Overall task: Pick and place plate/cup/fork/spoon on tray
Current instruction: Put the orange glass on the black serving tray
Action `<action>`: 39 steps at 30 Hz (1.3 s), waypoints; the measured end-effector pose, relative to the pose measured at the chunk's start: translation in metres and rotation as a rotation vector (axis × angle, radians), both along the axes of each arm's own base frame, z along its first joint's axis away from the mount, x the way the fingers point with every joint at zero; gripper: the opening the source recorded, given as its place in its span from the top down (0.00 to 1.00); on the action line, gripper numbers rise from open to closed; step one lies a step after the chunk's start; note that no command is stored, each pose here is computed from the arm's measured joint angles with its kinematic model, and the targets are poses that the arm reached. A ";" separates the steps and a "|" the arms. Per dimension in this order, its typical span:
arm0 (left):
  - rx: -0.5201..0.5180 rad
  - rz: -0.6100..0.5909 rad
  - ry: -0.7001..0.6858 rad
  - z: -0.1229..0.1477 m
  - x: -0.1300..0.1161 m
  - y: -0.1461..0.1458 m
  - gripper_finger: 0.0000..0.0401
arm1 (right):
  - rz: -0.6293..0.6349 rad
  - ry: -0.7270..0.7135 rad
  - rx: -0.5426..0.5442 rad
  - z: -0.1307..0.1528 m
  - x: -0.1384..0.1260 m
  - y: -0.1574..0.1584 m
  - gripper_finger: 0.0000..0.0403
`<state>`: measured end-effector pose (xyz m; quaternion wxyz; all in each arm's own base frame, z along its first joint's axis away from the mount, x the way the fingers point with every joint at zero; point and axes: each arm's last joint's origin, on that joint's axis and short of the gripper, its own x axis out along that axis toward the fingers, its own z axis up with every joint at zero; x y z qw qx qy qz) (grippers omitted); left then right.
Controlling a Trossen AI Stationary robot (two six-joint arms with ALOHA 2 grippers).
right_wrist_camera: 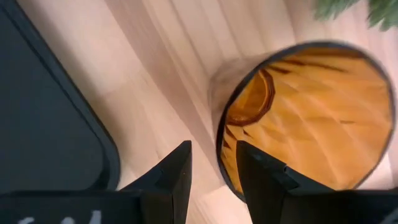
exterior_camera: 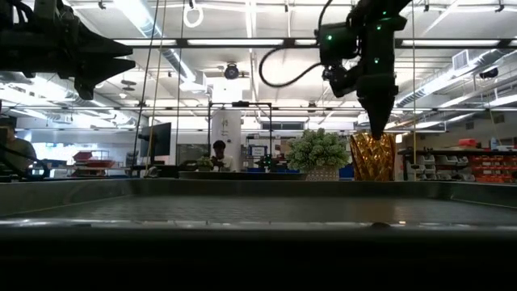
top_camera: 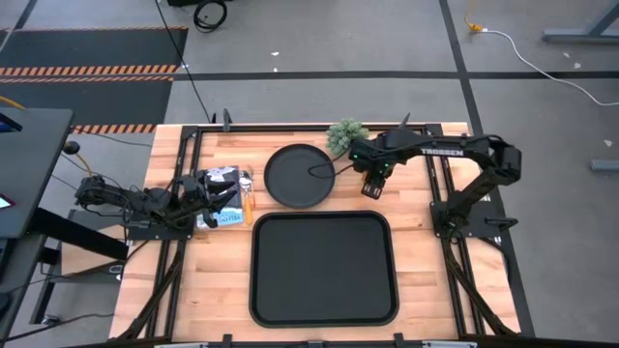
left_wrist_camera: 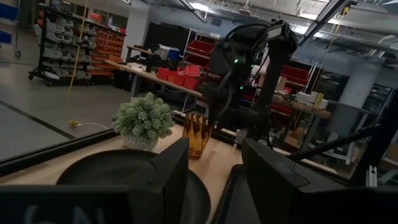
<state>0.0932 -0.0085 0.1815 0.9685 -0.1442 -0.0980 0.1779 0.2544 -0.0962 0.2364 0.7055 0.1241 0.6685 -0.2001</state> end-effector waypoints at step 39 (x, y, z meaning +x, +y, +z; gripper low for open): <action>-0.005 -0.001 0.010 -0.001 0.000 0.000 0.61 | 0.134 0.137 0.062 -0.013 0.008 0.025 0.96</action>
